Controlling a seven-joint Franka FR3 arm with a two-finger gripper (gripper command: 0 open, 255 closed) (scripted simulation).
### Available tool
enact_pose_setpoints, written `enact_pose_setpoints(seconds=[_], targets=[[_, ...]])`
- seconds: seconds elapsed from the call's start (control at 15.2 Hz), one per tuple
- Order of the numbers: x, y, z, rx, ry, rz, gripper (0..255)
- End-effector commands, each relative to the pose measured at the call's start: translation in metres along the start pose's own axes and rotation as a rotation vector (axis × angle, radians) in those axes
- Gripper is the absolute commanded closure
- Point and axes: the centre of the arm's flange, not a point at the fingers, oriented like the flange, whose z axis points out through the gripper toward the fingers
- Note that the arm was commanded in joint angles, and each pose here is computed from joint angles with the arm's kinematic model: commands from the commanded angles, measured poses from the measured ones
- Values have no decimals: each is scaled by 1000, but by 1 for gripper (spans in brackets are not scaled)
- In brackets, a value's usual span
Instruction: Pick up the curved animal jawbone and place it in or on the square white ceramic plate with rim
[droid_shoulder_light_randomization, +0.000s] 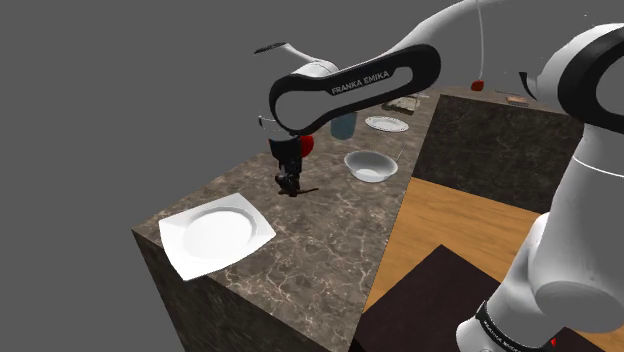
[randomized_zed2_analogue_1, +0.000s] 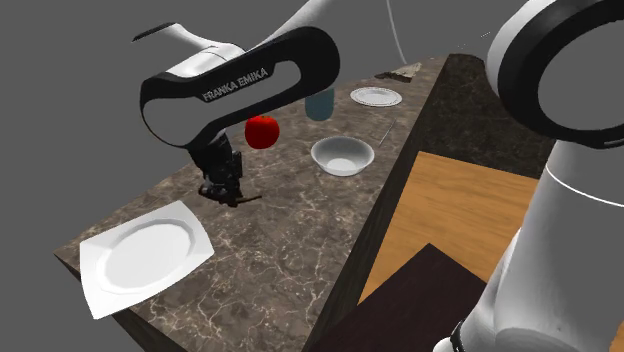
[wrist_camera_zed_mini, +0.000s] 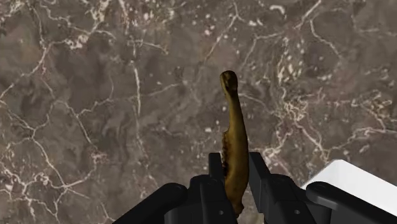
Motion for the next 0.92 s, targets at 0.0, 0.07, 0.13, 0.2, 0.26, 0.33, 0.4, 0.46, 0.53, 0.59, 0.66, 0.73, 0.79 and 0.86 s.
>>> enact_pose_setpoints(seconds=[0.0,0.07,0.13,0.2,0.26,0.33,0.4,0.46,0.53,0.59,0.66,0.73,0.79,0.86], targets=[[21,-18,-3,0,0,2,255],[32,-25,-5,0,0,2,255],[42,-33,-6,0,0,2,255],[53,-41,-8,0,0,2,255],[64,-48,-10,0,0,2,255],[74,-56,-12,0,0,2,255],[85,-64,-14,0,0,2,255],[95,-71,-16,0,0,2,255],[106,-79,-18,0,0,2,255],[116,-87,-19,0,0,2,255],[127,-94,-21,0,0,2,255],[138,-102,-23,0,0,2,255],[148,-110,-25,0,0,2,255],[159,-118,-27,0,0,2,255]])
